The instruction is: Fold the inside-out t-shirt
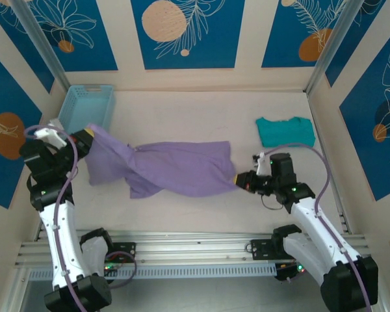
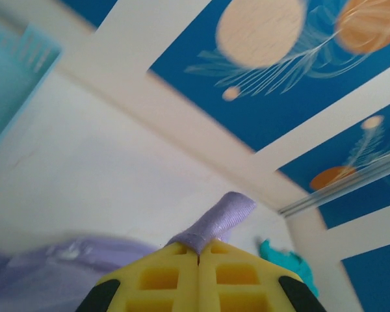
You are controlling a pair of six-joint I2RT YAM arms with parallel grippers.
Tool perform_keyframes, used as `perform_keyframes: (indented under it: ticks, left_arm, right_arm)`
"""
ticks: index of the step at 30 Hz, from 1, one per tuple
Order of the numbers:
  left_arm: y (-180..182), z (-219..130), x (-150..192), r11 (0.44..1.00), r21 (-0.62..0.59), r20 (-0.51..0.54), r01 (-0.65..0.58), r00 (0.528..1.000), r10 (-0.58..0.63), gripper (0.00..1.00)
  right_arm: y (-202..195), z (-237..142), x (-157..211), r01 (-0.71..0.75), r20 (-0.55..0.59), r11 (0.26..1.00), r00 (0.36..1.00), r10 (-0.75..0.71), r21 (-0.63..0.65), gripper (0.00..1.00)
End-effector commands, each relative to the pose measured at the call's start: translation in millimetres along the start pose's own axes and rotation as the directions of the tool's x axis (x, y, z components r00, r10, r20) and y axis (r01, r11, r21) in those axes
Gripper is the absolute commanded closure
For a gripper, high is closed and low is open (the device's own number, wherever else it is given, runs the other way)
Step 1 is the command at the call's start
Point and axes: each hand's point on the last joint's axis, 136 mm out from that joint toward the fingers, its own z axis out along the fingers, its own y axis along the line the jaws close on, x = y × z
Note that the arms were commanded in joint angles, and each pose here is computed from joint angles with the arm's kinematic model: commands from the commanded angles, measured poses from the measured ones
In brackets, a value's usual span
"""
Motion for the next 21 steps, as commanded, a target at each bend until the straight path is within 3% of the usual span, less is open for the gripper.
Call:
perform_keyframes:
  ticks: [1,5,8,21]
  left_arm:
    - [10,-5,19,0.997,-0.039,-0.035,-0.073,0.997,0.072,1.00]
    - [26,-1,34,0.995,-0.070,-0.076,-0.071,0.995,0.066,1.00]
    - [35,1,42,0.995,-0.081,-0.091,-0.065,0.994,0.058,1.00]
    - [47,12,53,0.997,-0.066,-0.121,-0.044,0.992,0.036,1.00]
  right_arm:
    - [-18,11,13,-0.076,-0.027,0.995,0.997,0.078,0.068,1.00]
    - [-41,19,25,-0.104,-0.069,0.979,0.991,0.117,0.174,1.00]
    - [-51,24,33,-0.117,-0.098,0.970,0.985,0.141,0.214,0.94]
    - [-59,33,43,-0.123,-0.158,0.965,0.974,0.163,0.232,0.67]
